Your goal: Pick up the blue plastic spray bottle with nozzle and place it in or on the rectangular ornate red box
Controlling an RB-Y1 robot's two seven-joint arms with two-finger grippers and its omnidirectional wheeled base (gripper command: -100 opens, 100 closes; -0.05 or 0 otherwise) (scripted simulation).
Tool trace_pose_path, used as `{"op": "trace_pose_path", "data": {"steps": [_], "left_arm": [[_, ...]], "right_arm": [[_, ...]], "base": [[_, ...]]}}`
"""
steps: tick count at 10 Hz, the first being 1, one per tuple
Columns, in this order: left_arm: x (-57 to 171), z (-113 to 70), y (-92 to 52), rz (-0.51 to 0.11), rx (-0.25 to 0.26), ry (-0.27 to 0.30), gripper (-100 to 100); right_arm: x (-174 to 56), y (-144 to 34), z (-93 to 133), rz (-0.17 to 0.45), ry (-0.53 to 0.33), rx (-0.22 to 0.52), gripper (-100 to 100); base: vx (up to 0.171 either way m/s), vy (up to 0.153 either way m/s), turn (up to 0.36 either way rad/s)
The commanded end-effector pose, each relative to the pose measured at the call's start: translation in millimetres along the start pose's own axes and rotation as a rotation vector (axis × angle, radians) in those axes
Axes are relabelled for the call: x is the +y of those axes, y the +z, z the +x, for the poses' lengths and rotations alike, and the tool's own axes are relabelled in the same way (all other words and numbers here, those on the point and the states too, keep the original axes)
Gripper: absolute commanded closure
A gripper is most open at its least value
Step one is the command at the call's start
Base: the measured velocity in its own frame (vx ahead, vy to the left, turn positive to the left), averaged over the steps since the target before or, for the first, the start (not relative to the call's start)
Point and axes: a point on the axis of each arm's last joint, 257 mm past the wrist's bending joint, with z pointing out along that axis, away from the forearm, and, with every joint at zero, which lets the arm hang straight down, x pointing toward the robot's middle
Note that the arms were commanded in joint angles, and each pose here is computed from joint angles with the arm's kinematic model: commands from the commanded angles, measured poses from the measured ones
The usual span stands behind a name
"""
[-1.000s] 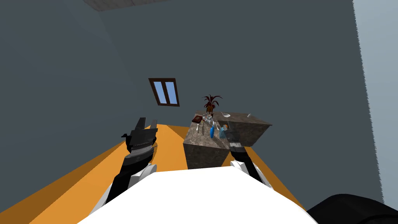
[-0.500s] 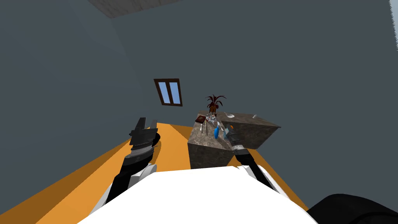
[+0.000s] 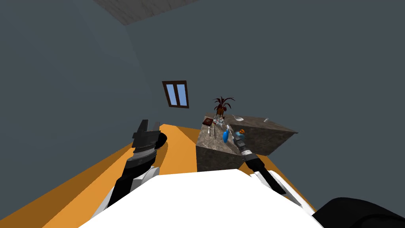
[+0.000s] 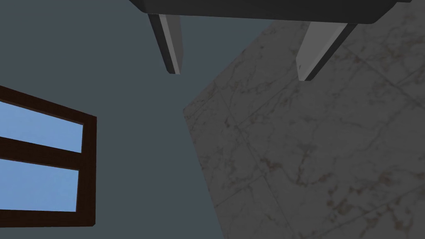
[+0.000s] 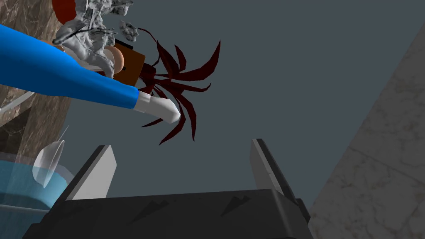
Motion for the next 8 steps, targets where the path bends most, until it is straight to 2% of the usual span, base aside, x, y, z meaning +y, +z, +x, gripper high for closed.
{"op": "trace_pose_path", "data": {"steps": [1, 4, 5, 7, 8], "left_arm": [[0.0, 0.0, 0.0, 0.000, 0.000, 0.000, 0], [0.0, 0.0, 0.0, 0.000, 0.000, 0.000, 0], [0.0, 0.0, 0.0, 0.000, 0.000, 0.000, 0], [0.0, 0.0, 0.0, 0.000, 0.000, 0.000, 0], [0.0, 0.0, 0.0, 0.000, 0.000, 0.000, 0]], "right_arm": [[-25.3, -10.0, -3.8, 0.071, -0.065, 0.034, -100], [-68.9, -26.1, -18.9, 0.198, -0.188, 0.090, -100], [-68.7, -25.9, -19.0, 0.198, -0.191, 0.093, -100], [-97.3, -38.6, -33.6, 0.284, -0.275, 0.126, -100], [-96.9, -38.1, -33.9, 0.282, -0.281, 0.131, -100]], "base": [[0.009, 0.089, 0.079], [0.011, 0.098, 0.092], [0.012, 0.063, 0.037], [0.007, 0.069, 0.086], [0.010, 0.056, 0.045]]}}
